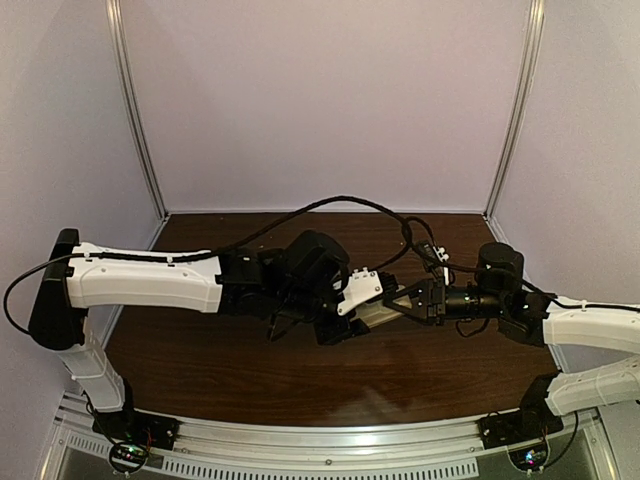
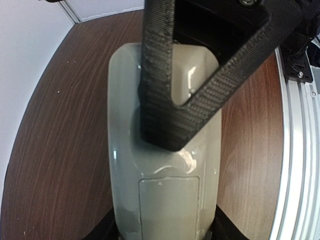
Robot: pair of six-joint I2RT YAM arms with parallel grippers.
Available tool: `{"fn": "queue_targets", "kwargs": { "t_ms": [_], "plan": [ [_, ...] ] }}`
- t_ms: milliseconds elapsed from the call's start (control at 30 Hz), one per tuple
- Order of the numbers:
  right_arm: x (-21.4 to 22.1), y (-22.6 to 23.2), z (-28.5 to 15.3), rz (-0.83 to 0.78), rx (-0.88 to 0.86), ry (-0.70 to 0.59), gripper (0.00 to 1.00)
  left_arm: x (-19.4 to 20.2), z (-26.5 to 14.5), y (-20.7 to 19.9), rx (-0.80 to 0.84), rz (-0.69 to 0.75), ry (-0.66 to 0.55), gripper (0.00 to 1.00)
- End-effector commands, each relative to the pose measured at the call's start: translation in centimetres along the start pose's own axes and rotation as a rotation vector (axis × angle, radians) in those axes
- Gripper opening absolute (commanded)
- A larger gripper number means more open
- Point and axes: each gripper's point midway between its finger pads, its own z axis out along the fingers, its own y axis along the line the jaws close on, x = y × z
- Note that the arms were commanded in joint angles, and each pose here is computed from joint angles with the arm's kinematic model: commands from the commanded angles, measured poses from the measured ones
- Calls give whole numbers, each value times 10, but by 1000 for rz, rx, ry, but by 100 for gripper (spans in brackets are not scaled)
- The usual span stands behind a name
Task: Load the batteries into the remote control
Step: Pass from the right arm to the left, then pass from the left arm to the right
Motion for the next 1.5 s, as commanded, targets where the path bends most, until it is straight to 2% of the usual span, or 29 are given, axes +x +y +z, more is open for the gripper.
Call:
{"fn": "queue_targets", "kwargs": {
  "t_ms": [0,100,167,267,333,500,700,767,800,833,1033,1467],
  "plan": [
    [-7,17,-1,-38,-44,-15,2,-12,-2,-4,28,-16,-34,45],
    [-9,22,-2,-47,-55,-16,8,-11,-2,-4,29,-18,-33,39],
    [-10,25,-3,-53,-61,-19,18,-11,-2,-5,30,-21,-32,38],
    [-14,28,-5,-71,-66,-24,39,-11,-4,-5,34,-27,-36,36],
    [-17,32,-8,-91,-74,-32,48,-13,-7,-5,41,-29,-47,35],
    [-34,50,-26,-202,-106,-92,59,-28,-29,-10,140,-60,-149,33],
    [-43,93,-48,-456,-175,-163,70,-53,-73,-12,272,-74,-336,33],
    [-46,107,-54,-514,-200,-184,83,-62,-87,-11,295,-65,-389,33],
    [-46,114,-57,-540,-219,-192,94,-65,-93,-12,305,-60,-406,33],
    [-46,120,-59,-562,-235,-198,98,-69,-99,-12,311,-52,-426,33],
    [-39,144,-64,-666,-314,-202,100,-83,-122,-15,345,-32,-508,33],
    [-18,177,-41,-774,-409,-148,98,-93,-130,-25,420,-29,-583,33]
  ]
}}
